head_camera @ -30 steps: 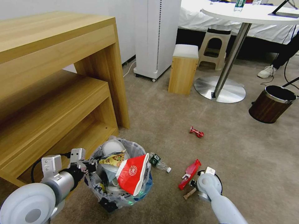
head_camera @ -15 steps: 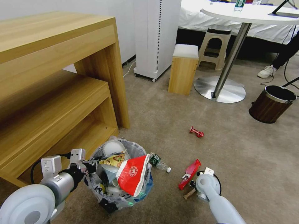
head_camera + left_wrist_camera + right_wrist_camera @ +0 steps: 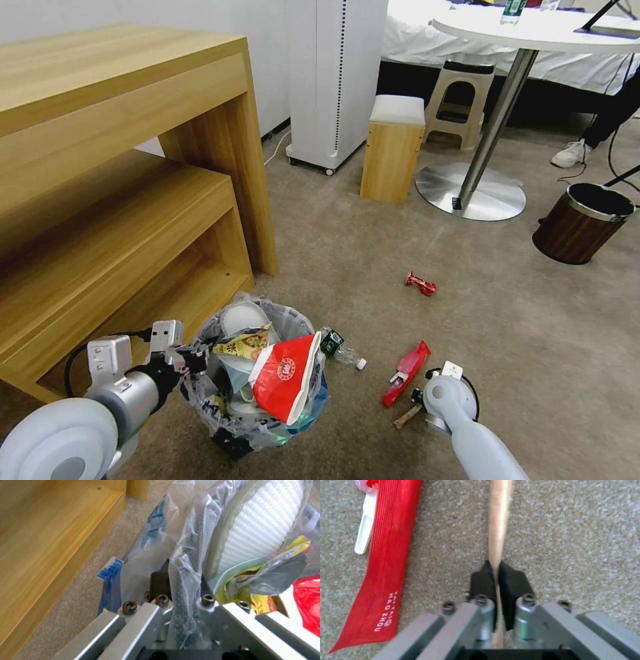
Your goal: Pick up the trash bin and place the garbage on the floor into it.
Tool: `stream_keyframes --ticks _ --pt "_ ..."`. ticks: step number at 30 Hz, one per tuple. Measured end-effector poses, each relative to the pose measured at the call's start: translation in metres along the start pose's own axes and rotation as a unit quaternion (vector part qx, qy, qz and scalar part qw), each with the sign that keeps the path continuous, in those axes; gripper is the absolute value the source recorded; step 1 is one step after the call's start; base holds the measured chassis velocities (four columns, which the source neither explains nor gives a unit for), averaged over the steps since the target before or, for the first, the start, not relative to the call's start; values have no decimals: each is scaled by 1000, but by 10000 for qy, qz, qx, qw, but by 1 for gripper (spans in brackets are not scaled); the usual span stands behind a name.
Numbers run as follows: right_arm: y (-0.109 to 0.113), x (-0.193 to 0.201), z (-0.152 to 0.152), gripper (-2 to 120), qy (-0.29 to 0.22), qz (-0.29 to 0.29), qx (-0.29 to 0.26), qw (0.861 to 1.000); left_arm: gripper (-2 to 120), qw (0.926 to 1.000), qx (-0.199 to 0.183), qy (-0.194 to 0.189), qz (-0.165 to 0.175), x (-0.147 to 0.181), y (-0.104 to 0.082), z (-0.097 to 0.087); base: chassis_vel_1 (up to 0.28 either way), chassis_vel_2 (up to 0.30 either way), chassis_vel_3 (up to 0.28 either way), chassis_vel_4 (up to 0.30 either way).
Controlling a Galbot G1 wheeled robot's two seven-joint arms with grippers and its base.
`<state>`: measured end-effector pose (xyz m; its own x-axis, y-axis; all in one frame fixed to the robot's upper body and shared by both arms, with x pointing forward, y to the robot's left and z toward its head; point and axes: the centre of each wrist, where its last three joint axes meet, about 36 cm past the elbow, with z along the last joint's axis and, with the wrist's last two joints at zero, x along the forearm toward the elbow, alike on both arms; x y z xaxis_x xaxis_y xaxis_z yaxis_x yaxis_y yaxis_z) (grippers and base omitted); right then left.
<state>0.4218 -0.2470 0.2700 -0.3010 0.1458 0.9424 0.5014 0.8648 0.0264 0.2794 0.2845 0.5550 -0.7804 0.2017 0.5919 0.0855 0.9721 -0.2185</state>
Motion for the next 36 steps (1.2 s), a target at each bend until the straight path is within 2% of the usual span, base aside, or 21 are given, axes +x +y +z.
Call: stream_keyframes --ticks 18,22,23,24,25,26,27,28,29,30,31,32,34,35,36 --pt "-7 8 1 0 -183 -9 44 9998 1 10000 25 -13 -3 1 -1 1 0 0 0 0" --pt "-15 27 -3 0 -682 -127 81 9976 1 10000 24 -14 -3 1 -1 1 0 0 0 0" --pt "-20 45 -9 0 -1119 -302 111 9932 1 10000 23 -16 2 2 -2 1 0 0 0 0" --pt "-20 45 -9 0 -1119 -302 111 9932 1 10000 23 -16 2 2 -2 1 0 0 0 0" --pt "-26 74 -23 0 -1711 -688 79 9828 1 10000 31 -7 14 2 -3 1 0 0 0 0" --pt "-28 88 -28 0 -1973 -899 60 9762 1 10000 38 4 20 2 -4 1 0 0 0 0" --pt "-31 110 -38 0 -2462 -1249 59 9611 1 10000 58 48 42 2 -5 2 0 0 0 0" --pt "-31 110 -38 0 -2462 -1249 59 9611 1 10000 58 48 42 2 -5 2 0 0 0 0" --pt "-33 124 -44 0 -2838 -1529 97 9466 1 9999 89 92 76 3 -6 1 0 0 0 0" --pt "-34 129 -46 0 -2988 -1652 123 9398 1 9998 109 118 98 3 -7 1 0 0 0 0" --pt "-36 138 -51 0 -3353 -1970 178 9211 1 9997 130 172 148 4 -9 0 0 0 0 0" --pt "-36 138 -51 0 -3353 -1970 178 9211 1 9997 130 172 148 4 -9 0 0 0 0 0" --pt "-39 145 -59 0 -3982 -2602 306 8791 1 9992 133 283 234 5 -11 0 0 0 0 0" --pt "-41 144 -62 0 -4335 -3017 430 8481 1 9989 129 339 280 6 -12 -1 0 0 0 0" --pt "-41 144 -62 0 -4335 -3017 430 8481 1 9989 129 339 280 6 -12 -1 0 0 0 0"
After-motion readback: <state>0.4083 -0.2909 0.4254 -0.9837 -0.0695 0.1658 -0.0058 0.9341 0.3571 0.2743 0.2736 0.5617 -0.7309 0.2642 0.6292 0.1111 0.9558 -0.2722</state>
